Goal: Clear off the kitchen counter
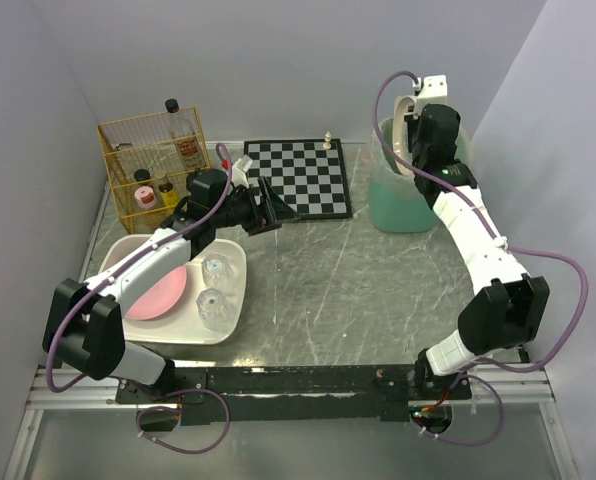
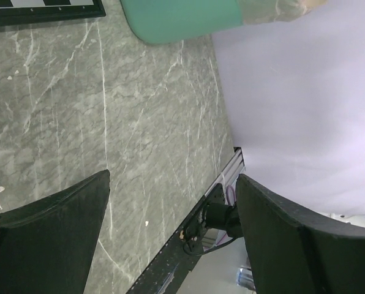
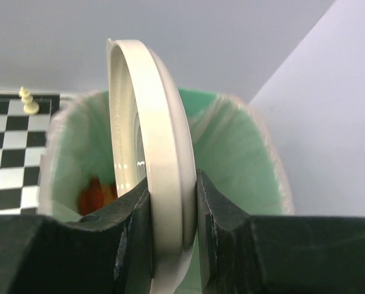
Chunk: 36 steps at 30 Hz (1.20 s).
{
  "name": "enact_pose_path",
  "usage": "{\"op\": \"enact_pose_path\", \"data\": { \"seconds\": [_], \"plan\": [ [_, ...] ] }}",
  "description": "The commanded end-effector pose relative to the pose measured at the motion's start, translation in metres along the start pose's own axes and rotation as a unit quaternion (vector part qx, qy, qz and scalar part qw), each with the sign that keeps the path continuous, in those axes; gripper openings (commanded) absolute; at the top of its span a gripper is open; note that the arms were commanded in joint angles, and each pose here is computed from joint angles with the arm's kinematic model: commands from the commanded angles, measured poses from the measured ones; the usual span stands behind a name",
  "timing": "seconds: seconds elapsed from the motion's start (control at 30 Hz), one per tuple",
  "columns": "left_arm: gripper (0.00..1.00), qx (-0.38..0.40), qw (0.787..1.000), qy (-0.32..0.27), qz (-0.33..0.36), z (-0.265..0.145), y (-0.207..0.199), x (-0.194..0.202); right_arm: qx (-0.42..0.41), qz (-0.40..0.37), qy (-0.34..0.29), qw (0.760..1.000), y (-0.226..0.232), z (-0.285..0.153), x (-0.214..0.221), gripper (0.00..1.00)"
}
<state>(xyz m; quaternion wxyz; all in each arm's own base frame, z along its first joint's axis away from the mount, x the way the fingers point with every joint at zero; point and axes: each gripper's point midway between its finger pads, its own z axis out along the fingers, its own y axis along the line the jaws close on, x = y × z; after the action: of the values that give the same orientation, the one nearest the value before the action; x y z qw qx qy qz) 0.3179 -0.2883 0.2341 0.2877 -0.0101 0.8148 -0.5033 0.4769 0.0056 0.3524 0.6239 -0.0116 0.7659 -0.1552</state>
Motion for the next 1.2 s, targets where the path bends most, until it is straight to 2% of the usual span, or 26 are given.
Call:
{"op": "enact_pose_path", "data": {
  "seconds": [0.0, 0.17, 0.33, 0.5, 0.63, 0.87, 1.17],
  "plan": [
    [0.87, 0.02, 1.0, -0.01, 0.017, -0.004, -0.011, -0.006, 0.075, 0.035, -0.192, 0.978, -0.052, -0.048, -0.116, 0.0],
    [0.88, 0.018, 1.0, -0.014, 0.02, -0.006, -0.012, -0.007, 0.108, 0.058, -0.21, 0.97, -0.068, -0.063, -0.124, 0.0],
    [0.91, 0.025, 0.999, -0.023, 0.034, -0.009, -0.019, -0.013, 0.131, 0.131, -0.222, 0.957, -0.092, -0.094, -0.138, 0.0],
    [0.93, 0.048, 0.996, -0.051, 0.06, -0.017, -0.039, -0.026, 0.028, 0.202, -0.261, 0.944, -0.085, -0.149, -0.167, 0.0],
    [0.99, 0.058, 0.992, -0.074, 0.079, -0.023, -0.052, -0.038, -0.066, 0.254, -0.246, 0.933, -0.063, -0.182, -0.164, 0.0],
    [0.99, 0.095, 0.982, -0.128, 0.103, -0.041, -0.077, -0.051, -0.232, 0.314, -0.152, 0.908, 0.004, -0.199, -0.127, 0.0],
    [0.99, 0.184, 0.961, -0.174, 0.116, -0.07, -0.097, -0.036, -0.373, 0.342, -0.036, 0.861, 0.075, -0.203, -0.074, 0.0]
  ]
}}
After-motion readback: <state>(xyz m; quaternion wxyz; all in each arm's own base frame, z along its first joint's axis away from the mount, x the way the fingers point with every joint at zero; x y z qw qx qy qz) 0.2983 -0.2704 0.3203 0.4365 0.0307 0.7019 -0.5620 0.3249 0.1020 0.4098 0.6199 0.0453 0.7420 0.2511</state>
